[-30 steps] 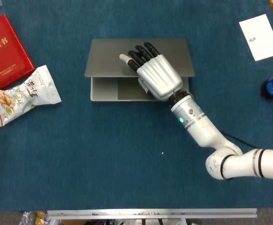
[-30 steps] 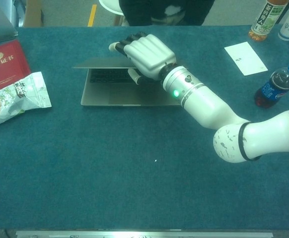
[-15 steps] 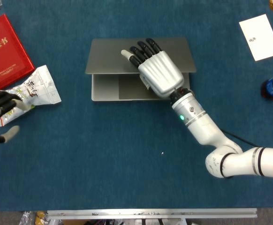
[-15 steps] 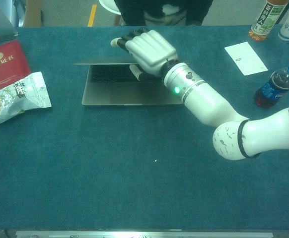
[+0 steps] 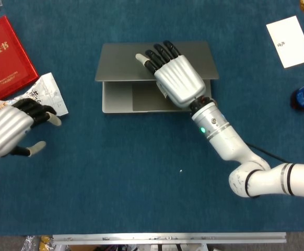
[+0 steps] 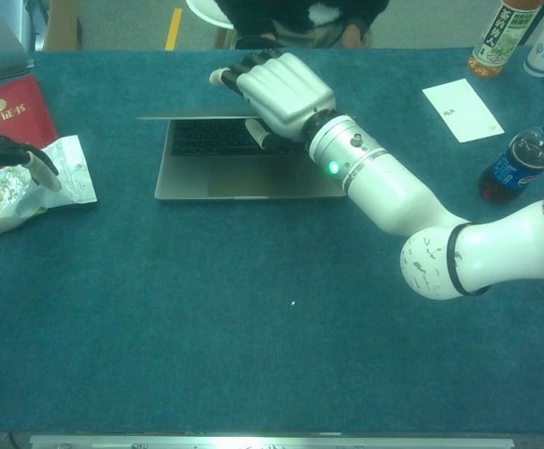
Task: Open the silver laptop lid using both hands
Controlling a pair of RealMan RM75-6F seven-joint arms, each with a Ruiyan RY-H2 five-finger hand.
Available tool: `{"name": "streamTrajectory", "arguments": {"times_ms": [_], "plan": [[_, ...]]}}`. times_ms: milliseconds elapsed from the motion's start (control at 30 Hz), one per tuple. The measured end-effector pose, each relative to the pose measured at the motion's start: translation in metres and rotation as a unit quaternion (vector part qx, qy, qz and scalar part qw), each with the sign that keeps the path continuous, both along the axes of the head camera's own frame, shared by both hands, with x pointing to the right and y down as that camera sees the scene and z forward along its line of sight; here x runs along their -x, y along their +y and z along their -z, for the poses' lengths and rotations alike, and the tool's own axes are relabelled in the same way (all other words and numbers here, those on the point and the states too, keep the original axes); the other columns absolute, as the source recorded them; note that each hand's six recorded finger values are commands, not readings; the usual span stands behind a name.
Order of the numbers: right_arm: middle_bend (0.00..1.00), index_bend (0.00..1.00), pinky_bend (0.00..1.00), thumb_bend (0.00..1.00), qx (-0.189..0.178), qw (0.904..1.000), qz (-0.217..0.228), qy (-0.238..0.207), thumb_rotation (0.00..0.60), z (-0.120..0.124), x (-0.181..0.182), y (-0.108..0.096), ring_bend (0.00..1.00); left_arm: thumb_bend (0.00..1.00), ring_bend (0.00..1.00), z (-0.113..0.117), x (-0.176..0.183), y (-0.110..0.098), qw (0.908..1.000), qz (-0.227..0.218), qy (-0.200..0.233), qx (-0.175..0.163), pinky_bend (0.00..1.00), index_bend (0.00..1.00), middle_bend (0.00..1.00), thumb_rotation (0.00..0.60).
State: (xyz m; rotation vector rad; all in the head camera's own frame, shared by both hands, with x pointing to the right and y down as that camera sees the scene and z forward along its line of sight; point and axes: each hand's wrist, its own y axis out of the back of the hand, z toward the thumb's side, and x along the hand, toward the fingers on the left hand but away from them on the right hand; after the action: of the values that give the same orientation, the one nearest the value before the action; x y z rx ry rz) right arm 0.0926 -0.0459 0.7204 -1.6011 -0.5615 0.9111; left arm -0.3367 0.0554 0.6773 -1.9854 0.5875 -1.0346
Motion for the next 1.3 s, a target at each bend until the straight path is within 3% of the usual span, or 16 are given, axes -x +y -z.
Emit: {"name": "streamTrajectory", "arguments": {"times_ms": [367,567,733,1300], "plan": [[0.20,0.16,0.13,0.51,-0.002,1.0000,0.001,0.000,0.600,0.002,0.003,0.000,0.13,0.30,0.17,-0.023,-0.024,-0.005,0.9988,-0.033,0.002,0.036,0.16,0.23,0.16,0.600],[0.20,0.16,0.13,0.51,-0.002,1.0000,0.001,0.000,0.600,0.002,0.003,-0.001,0.13,0.30,0.12,-0.035,-0.027,-0.010,0.9976,-0.041,-0.015,0.055,0.11,0.14,0.11,0.599],[0.20,0.16,0.13,0.51,0.000,1.0000,0.001,0.000,0.600,0.001,0.003,-0.001,0.13,0.30,0.09,-0.043,-0.034,-0.016,0.9967,-0.047,-0.025,0.061,0.09,0.11,0.08,0.570],[0.20,0.16,0.13,0.51,-0.001,1.0000,0.002,0.003,0.600,0.000,0.004,-0.002,0.13,0.30,0.09,-0.067,-0.070,-0.025,0.9937,-0.080,-0.044,0.064,0.09,0.11,0.08,0.552]]}}
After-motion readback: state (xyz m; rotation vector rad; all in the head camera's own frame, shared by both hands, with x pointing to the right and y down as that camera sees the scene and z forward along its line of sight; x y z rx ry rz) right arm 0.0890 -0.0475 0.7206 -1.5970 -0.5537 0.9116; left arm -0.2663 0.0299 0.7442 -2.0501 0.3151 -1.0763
